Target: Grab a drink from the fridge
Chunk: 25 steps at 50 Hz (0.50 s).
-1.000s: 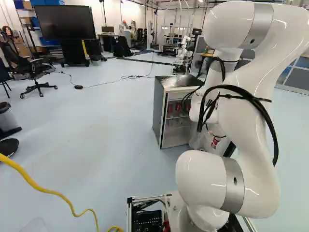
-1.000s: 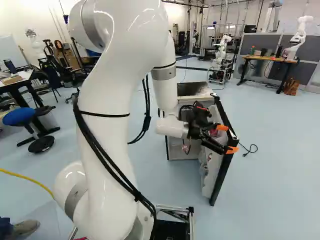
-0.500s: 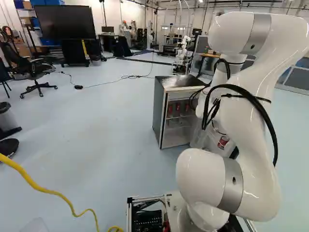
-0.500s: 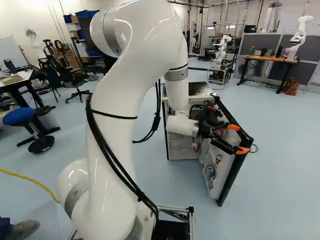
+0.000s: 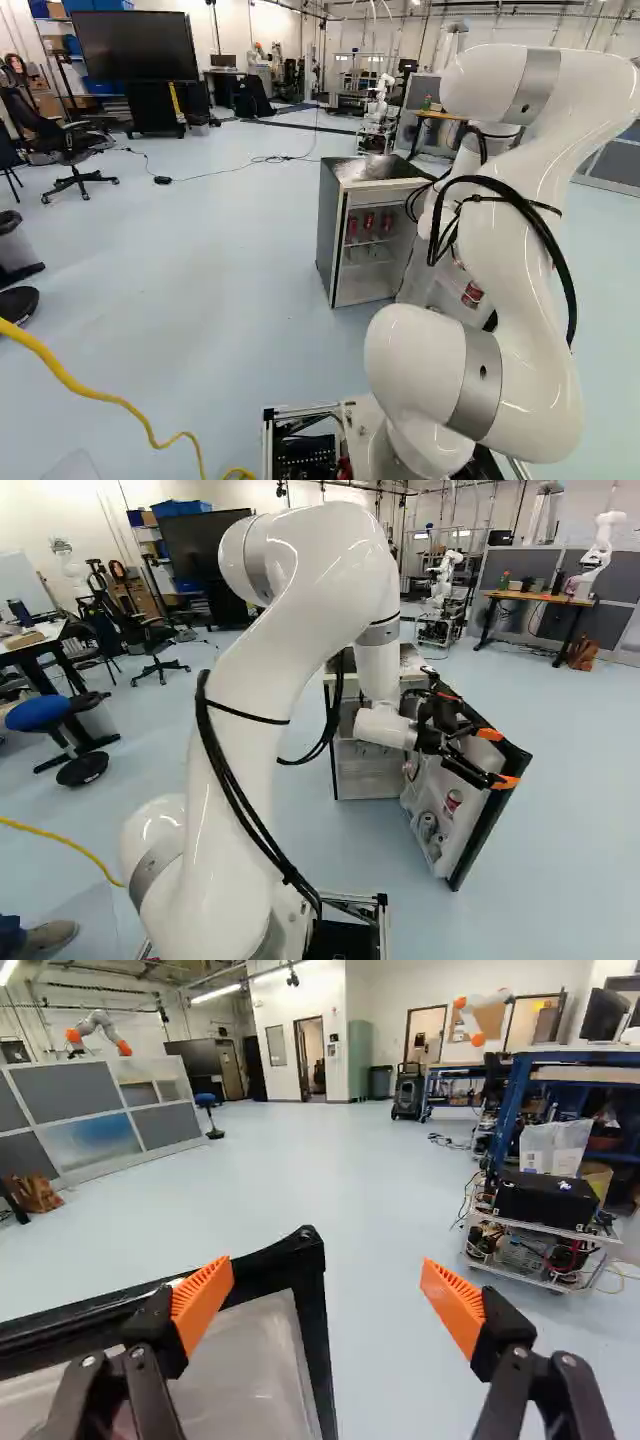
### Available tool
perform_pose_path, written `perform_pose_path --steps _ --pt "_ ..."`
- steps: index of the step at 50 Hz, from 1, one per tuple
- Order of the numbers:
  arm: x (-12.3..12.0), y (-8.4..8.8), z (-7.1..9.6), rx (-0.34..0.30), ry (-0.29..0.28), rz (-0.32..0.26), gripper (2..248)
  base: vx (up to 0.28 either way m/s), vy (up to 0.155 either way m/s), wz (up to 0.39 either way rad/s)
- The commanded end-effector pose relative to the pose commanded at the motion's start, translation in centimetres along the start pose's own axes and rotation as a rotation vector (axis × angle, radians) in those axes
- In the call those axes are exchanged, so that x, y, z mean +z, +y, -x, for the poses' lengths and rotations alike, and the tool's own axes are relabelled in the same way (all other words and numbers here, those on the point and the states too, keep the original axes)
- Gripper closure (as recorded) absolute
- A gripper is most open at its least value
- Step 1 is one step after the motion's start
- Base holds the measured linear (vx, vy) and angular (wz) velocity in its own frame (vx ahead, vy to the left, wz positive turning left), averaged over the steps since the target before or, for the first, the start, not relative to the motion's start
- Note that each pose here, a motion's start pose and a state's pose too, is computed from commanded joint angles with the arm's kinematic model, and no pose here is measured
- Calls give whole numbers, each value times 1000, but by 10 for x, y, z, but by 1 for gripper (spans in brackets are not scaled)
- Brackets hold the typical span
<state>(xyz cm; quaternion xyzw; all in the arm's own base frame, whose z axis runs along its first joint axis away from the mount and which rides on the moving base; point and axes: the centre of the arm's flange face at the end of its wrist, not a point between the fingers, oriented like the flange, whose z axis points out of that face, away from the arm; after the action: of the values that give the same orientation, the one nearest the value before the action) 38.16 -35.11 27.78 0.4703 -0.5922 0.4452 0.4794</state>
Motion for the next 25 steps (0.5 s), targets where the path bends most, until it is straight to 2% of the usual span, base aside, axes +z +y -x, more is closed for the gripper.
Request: perform_pose_path --steps 12,25 --pt "1 3 -1 -1 -1 5 3 0 0 0" --pt "-16 22 -2 -33 -12 -18 3 0 0 0"
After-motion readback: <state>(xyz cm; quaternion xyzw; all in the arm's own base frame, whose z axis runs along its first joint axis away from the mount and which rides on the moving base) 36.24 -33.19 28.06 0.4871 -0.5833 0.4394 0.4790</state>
